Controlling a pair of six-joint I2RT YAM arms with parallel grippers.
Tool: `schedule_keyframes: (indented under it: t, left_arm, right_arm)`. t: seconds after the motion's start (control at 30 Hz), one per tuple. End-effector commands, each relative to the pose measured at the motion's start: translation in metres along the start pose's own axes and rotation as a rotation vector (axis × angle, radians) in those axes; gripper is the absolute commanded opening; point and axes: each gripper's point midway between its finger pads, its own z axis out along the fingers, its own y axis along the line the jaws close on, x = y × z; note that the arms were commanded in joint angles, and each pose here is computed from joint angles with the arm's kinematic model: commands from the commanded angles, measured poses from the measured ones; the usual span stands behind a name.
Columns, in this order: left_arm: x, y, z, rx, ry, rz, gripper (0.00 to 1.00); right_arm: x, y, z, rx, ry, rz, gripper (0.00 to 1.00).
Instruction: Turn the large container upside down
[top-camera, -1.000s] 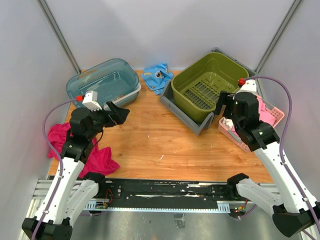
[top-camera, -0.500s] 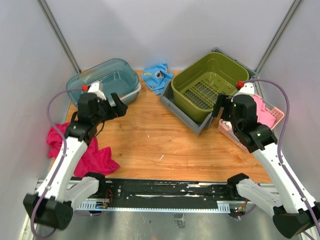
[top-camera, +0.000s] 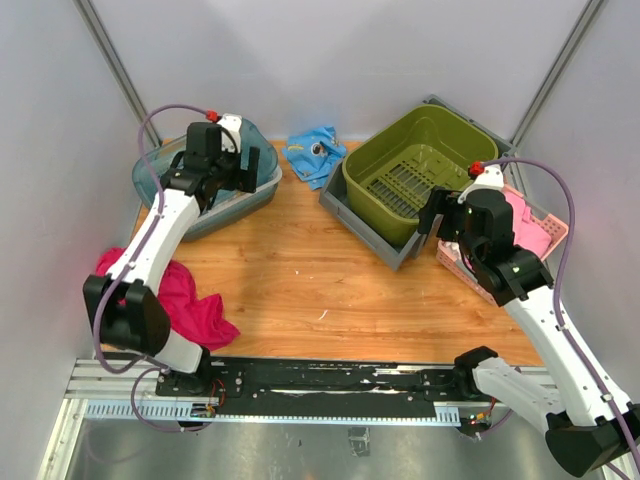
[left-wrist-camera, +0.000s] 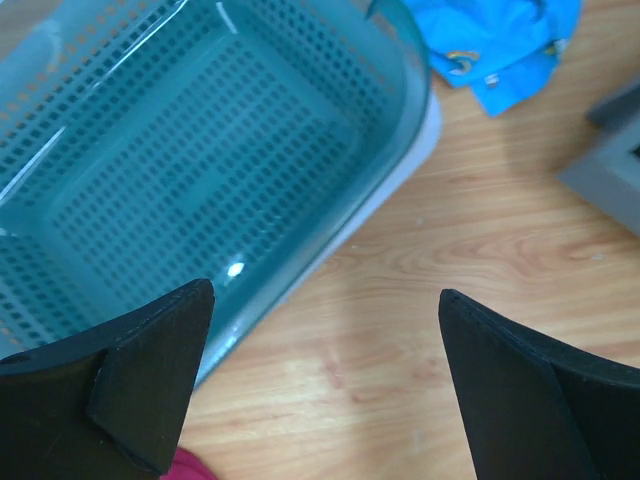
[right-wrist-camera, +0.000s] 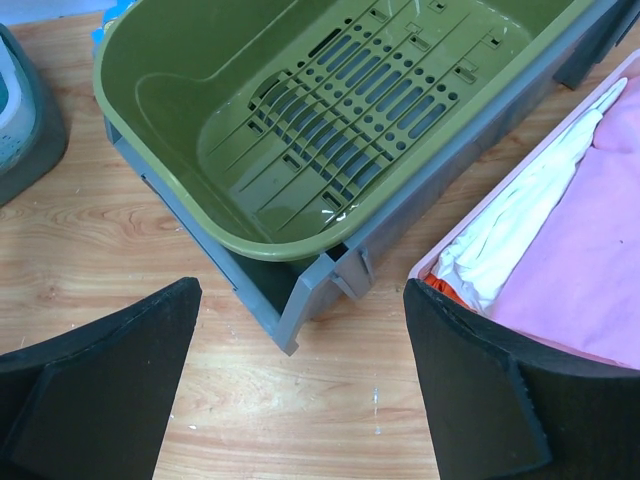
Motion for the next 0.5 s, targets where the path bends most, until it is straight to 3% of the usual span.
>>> schedule_keyframes:
  t: [0.0, 0.2, 0.37, 0.47]
  left_arm:
    - [0.021, 0.026, 0.024, -0.1, 0.121, 0.188, 0.99]
    - [0.037, 0.036, 0.05, -0.136, 0.185, 0.281, 0.98]
    - [0.05, 0.041, 0.062, -0.153, 0.228, 0.317, 0.89]
    - [0.058, 0.038, 0.069, -0.128, 0.253, 0.316, 0.78]
  right_arm:
    - [-0.003, 0.0, 0.0, -0.011, -0.01, 0.018, 0.85]
    - [0.005, 0.001, 0.004, -0.008, 0.021, 0.024, 0.85]
    - [0.005, 0.005, 0.007, -0.019, 0.048, 0.008, 0.85]
    - [0.004, 0.005, 0.008, -0.018, 0.047, 0.009, 0.85]
